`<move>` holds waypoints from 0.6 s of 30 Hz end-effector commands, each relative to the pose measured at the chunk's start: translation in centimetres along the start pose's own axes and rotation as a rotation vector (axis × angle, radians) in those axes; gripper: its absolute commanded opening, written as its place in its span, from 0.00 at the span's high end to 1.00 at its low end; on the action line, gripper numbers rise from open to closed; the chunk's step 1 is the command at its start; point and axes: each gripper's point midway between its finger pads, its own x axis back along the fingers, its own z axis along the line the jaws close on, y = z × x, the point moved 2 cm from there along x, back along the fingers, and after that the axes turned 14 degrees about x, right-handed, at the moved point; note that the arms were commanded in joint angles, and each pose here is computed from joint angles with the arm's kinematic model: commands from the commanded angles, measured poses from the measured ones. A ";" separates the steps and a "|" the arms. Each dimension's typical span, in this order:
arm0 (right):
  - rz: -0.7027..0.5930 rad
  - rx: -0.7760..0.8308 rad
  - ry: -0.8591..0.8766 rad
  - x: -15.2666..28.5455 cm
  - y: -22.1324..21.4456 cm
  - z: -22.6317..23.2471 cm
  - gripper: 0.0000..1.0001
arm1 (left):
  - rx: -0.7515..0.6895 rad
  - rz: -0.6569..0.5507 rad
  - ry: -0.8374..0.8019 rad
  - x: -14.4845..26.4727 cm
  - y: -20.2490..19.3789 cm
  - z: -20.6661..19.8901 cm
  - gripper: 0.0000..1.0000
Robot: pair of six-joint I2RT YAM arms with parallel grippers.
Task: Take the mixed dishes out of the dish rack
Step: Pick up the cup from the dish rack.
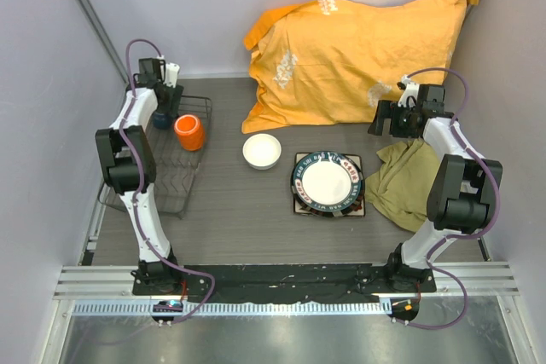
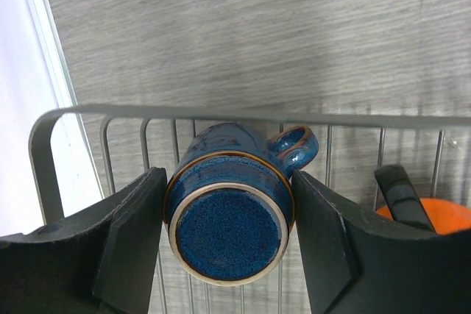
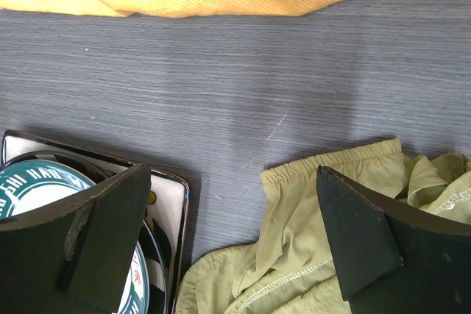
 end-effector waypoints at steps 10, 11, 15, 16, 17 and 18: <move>-0.055 0.037 -0.003 0.8 2.2 0.0 0.01 | 0.038 -0.159 -0.061 8.0 4.7 -0.4 0.85; -0.055 0.037 -0.001 0.8 2.2 0.0 0.00 | 0.041 -0.169 -0.063 8.6 4.9 -0.4 0.90; -0.059 0.036 0.001 0.9 2.3 0.1 0.00 | 0.056 -0.210 -0.062 10.7 5.5 -0.3 1.00; -0.062 0.036 0.001 0.9 2.4 0.1 0.00 | 0.060 -0.220 -0.065 11.1 5.6 -0.3 1.00; -0.060 0.036 0.002 0.9 2.3 0.1 0.00 | 0.061 -0.225 -0.069 11.6 5.6 -0.3 1.00; -0.059 0.037 0.007 0.9 2.3 0.2 0.00 | 0.066 -0.251 -0.069 12.8 6.1 -0.1 1.00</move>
